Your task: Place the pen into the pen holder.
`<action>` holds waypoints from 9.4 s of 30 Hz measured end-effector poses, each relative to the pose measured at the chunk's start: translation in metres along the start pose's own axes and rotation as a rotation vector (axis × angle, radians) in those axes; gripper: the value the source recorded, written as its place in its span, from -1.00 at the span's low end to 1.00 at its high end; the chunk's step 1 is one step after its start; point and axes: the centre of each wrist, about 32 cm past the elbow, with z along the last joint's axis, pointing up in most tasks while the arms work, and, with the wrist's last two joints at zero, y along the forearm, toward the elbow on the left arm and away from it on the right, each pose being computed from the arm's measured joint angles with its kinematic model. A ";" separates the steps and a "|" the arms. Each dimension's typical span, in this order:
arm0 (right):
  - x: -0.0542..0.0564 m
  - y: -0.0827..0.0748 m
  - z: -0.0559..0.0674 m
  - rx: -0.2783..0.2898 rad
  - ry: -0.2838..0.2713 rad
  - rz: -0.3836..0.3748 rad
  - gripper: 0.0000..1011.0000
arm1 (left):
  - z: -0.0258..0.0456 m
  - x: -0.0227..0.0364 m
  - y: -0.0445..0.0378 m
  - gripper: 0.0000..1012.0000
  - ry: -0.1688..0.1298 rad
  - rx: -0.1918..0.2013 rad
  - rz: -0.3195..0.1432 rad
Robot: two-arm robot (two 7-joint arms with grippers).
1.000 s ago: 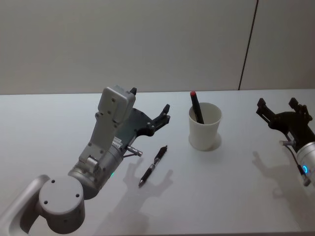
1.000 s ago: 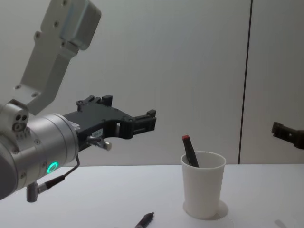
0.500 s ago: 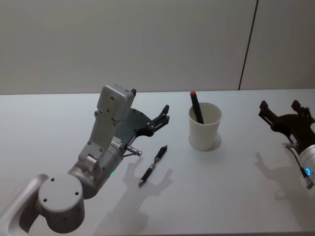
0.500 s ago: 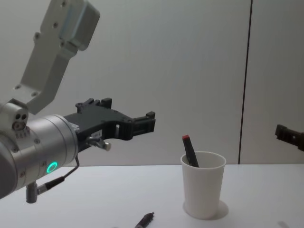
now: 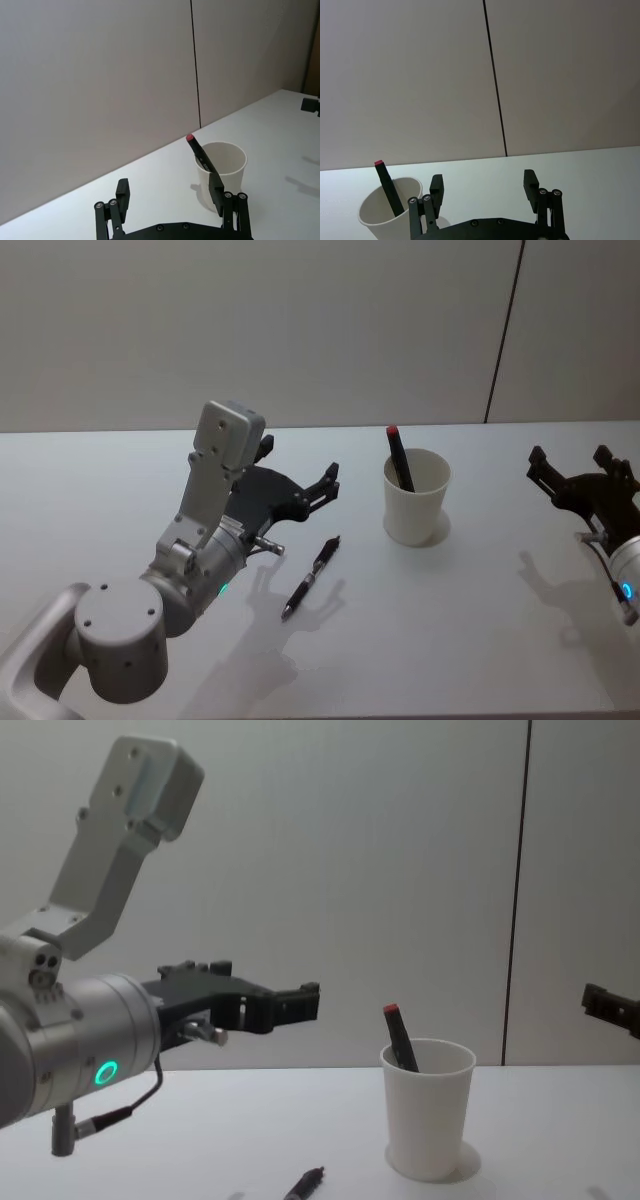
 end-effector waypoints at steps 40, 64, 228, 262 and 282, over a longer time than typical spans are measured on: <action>0.000 -0.001 0.000 -0.001 -0.001 0.000 0.98 | -0.0276 0.0265 -0.0269 0.99 0.153 0.415 -0.114; 0.000 -0.001 0.000 -0.001 -0.001 0.000 0.98 | -0.0454 0.0243 -0.0343 0.94 0.117 0.525 -0.117; -0.026 -0.042 0.043 -0.010 0.189 0.434 0.98 | -0.0319 0.0308 -0.0592 -0.74 -0.143 -0.430 -0.483; -0.060 -0.021 0.064 0.049 0.270 0.439 0.98 | -0.0318 0.0309 -0.0595 -0.74 -0.144 -0.431 -0.484; -0.071 -0.008 0.073 0.061 0.309 0.437 0.45 | -0.0318 0.0309 -0.0594 -0.74 -0.144 -0.431 -0.483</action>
